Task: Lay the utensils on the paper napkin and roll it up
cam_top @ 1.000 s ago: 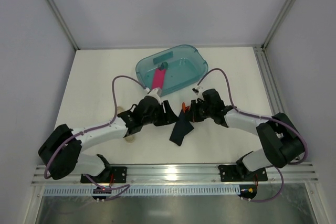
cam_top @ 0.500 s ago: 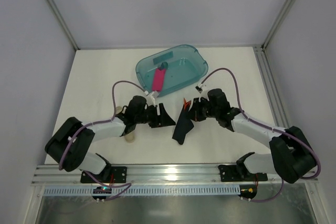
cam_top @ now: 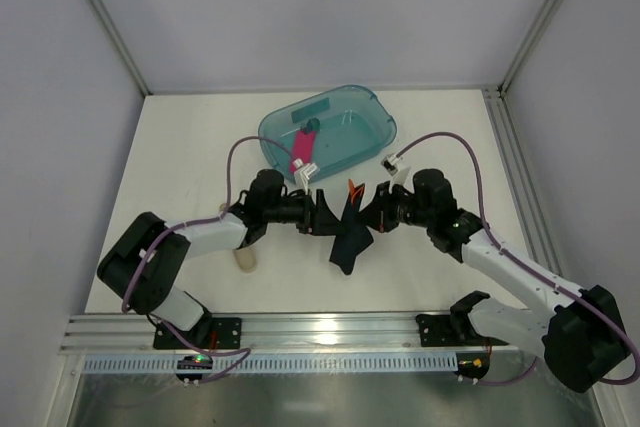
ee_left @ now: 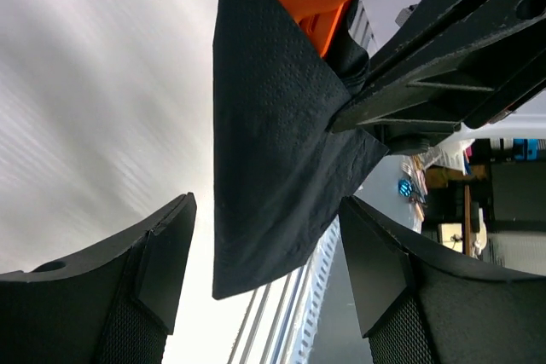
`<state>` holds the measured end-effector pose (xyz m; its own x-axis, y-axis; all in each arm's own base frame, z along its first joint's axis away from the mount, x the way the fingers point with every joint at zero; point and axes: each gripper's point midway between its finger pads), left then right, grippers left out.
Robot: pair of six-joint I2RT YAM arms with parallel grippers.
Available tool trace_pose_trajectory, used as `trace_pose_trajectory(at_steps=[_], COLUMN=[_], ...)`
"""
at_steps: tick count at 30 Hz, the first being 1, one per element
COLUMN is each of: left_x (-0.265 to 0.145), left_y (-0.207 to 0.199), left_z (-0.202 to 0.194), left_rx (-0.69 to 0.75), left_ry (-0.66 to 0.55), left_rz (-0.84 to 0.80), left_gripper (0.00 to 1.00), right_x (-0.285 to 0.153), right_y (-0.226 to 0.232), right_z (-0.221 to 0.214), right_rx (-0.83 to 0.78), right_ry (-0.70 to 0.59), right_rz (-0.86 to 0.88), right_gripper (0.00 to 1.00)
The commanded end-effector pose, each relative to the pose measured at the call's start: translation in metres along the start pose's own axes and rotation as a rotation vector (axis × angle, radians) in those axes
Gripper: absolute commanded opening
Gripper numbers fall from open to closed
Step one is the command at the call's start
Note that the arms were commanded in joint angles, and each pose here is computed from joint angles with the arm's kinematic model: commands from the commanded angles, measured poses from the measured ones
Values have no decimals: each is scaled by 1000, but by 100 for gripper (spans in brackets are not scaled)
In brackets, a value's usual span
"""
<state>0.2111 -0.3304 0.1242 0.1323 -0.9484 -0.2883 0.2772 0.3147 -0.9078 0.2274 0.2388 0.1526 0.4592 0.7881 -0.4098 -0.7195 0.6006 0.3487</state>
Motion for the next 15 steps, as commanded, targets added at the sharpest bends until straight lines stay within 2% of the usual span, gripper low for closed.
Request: trace_pose_trajectory(at_steps=[1,6,12,15], left_x=[0,-2,-5,-8], left_y=[-21,-41,-54,-67], left_z=[5,0,4,4], left_rx=[93,111,97,78], left_ry=[38,104,99,97], left_rz=[-86,-165,-179,-238], left_gripper=[72,72,69,68], right_x=[-12,-18,-26,-29], right_y=[22,36,47,52], right_z=[30,38,50,54], right_rx=[-59,-90,-111,-114], right_ry=[-66,-78,-118,-133], right_rz=[79,144,182,201], right_gripper=[4,4,4,4])
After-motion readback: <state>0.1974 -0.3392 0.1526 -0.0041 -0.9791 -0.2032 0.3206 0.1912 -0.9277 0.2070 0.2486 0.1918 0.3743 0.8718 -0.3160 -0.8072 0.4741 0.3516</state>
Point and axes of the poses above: each gripper's point midway between its finger pads, its own x axis out along the fingers, its own y axis along the line the jaws close on, z = x × y, and after that the axes turned 13 degrees about -x, right-handed
